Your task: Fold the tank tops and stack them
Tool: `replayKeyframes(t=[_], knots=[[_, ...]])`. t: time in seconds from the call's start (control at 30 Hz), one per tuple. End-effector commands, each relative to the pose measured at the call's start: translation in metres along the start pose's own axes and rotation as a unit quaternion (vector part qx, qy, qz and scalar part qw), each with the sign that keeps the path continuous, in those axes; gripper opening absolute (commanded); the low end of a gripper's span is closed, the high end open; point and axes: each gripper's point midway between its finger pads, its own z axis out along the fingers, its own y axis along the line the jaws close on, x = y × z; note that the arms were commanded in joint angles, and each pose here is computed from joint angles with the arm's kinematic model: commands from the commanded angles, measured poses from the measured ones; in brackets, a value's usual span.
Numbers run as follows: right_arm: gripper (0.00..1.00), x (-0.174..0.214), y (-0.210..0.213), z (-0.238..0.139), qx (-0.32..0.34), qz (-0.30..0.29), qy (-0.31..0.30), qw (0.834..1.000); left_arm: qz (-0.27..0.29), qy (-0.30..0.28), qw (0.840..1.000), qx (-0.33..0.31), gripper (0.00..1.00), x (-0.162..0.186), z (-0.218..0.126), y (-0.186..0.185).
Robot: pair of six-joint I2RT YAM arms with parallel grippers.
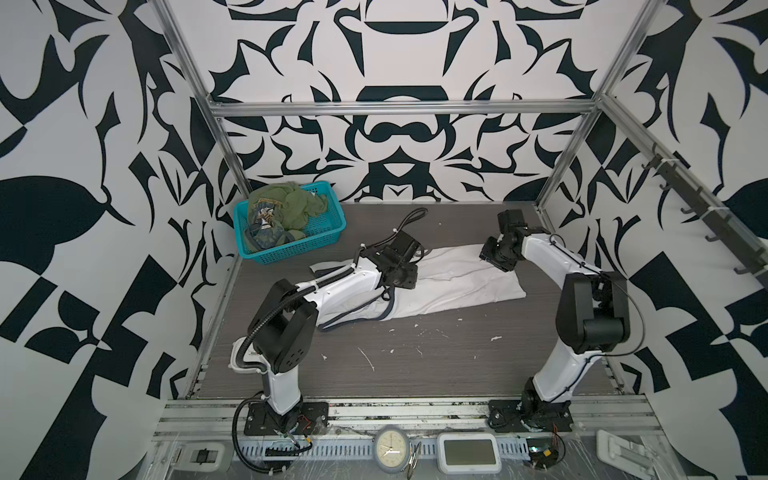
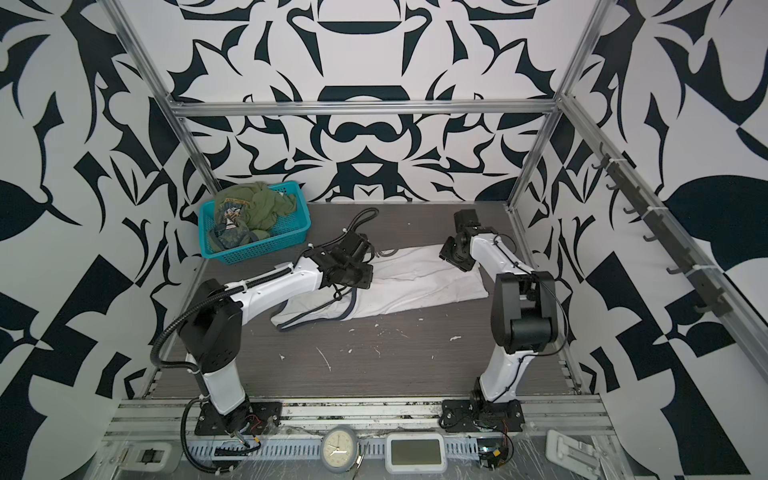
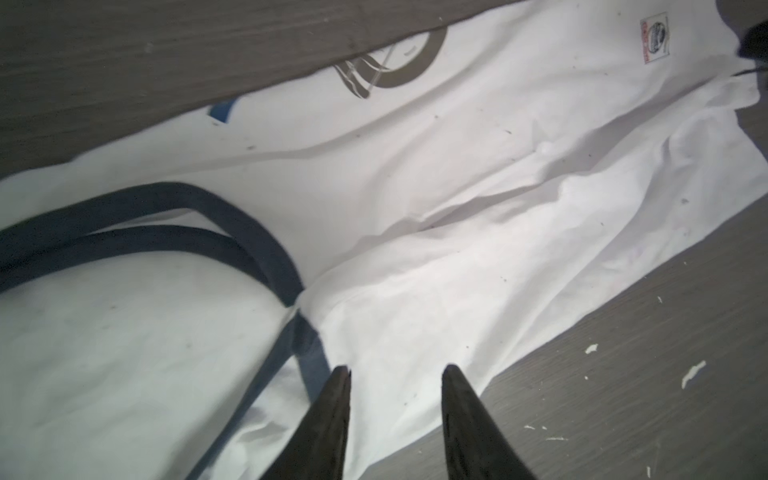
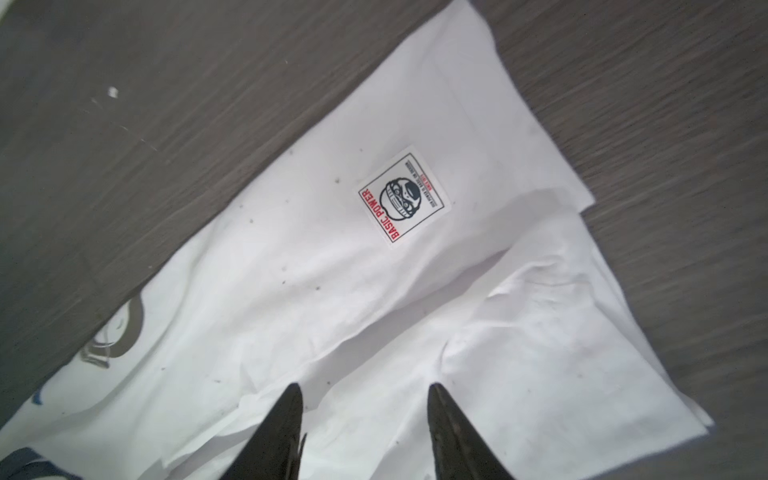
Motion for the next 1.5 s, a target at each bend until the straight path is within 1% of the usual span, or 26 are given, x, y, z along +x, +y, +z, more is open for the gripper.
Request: replayKeyframes(t=[0.0, 0.1, 0.2, 0.3, 0.4, 0.47, 0.57, 0.67, 0.77, 0.83, 0.9, 0.97, 1.03, 1.1, 1.17, 1.3, 1.4, 1.47], knots=[[0.51, -0.013, -0.001, 0.004, 0.002, -0.008, 0.000, 1.000, -0.017, 0.020, 1.000, 0.006, 0.38, 0.006, 0.024, 0.001], [0.50, -0.022, -0.017, 0.012, 0.039, -0.002, -0.005, 0.999, -0.027, 0.026, 0.999, -0.020, 0.34, 0.007, 0.041, 0.016], [0.48, -0.028, -0.042, 0.021, 0.066, 0.025, -0.002, 0.998, -0.055, 0.033, 0.997, -0.052, 0.29, 0.008, 0.055, 0.040], [0.46, -0.031, -0.071, 0.025, 0.092, 0.059, 0.005, 0.994, -0.086, 0.044, 0.992, -0.078, 0.27, 0.014, 0.065, 0.066], [0.42, -0.030, -0.092, 0.028, 0.103, 0.086, 0.010, 0.991, -0.099, 0.054, 0.989, -0.093, 0.26, 0.022, 0.071, 0.081], [0.38, -0.029, -0.097, 0.030, 0.102, 0.094, 0.011, 0.990, -0.100, 0.057, 0.989, -0.094, 0.26, 0.026, 0.072, 0.083], [0.30, -0.028, -0.096, 0.031, 0.096, 0.096, 0.011, 0.991, -0.098, 0.058, 0.990, -0.080, 0.26, 0.027, 0.072, 0.078], [0.29, -0.030, -0.096, 0.021, 0.098, 0.094, 0.003, 0.991, -0.090, 0.056, 0.992, -0.064, 0.31, 0.024, 0.065, 0.070], [0.32, -0.034, -0.087, -0.005, 0.097, 0.076, -0.029, 0.992, -0.079, 0.046, 0.995, -0.051, 0.39, 0.016, 0.049, 0.060], [0.35, -0.033, -0.069, -0.023, 0.081, 0.049, -0.048, 0.994, -0.076, 0.036, 0.995, -0.045, 0.45, 0.010, 0.030, 0.054], [0.39, -0.025, -0.041, -0.037, 0.051, 0.010, -0.060, 0.997, -0.084, 0.019, 0.995, -0.040, 0.50, 0.005, 0.007, 0.053], [0.42, -0.010, -0.013, -0.041, 0.023, -0.030, -0.053, 0.998, -0.096, 0.000, 0.995, -0.042, 0.55, 0.003, -0.016, 0.056], [0.43, 0.010, 0.012, -0.037, -0.001, -0.062, -0.033, 0.998, -0.111, -0.013, 0.992, -0.064, 0.58, 0.010, -0.036, 0.070], [0.44, 0.033, 0.034, -0.028, -0.029, -0.087, -0.003, 0.996, -0.137, -0.015, 0.985, -0.104, 0.58, 0.027, -0.052, 0.095], [0.45, 0.048, 0.044, -0.019, -0.044, -0.099, 0.017, 0.994, -0.178, -0.011, 0.973, -0.146, 0.57, 0.048, -0.066, 0.126], [0.44, 0.063, 0.042, -0.006, -0.045, -0.103, 0.037, 0.993, -0.264, -0.008, 0.937, -0.230, 0.54, 0.096, -0.099, 0.191], [0.44, 0.066, 0.037, -0.002, -0.037, -0.104, 0.039, 0.993, -0.303, 0.004, 0.911, -0.280, 0.53, 0.125, -0.117, 0.220], [0.44, 0.067, 0.037, -0.001, -0.038, -0.105, 0.040, 0.993, -0.321, 0.016, 0.895, -0.309, 0.53, 0.141, -0.125, 0.231]])
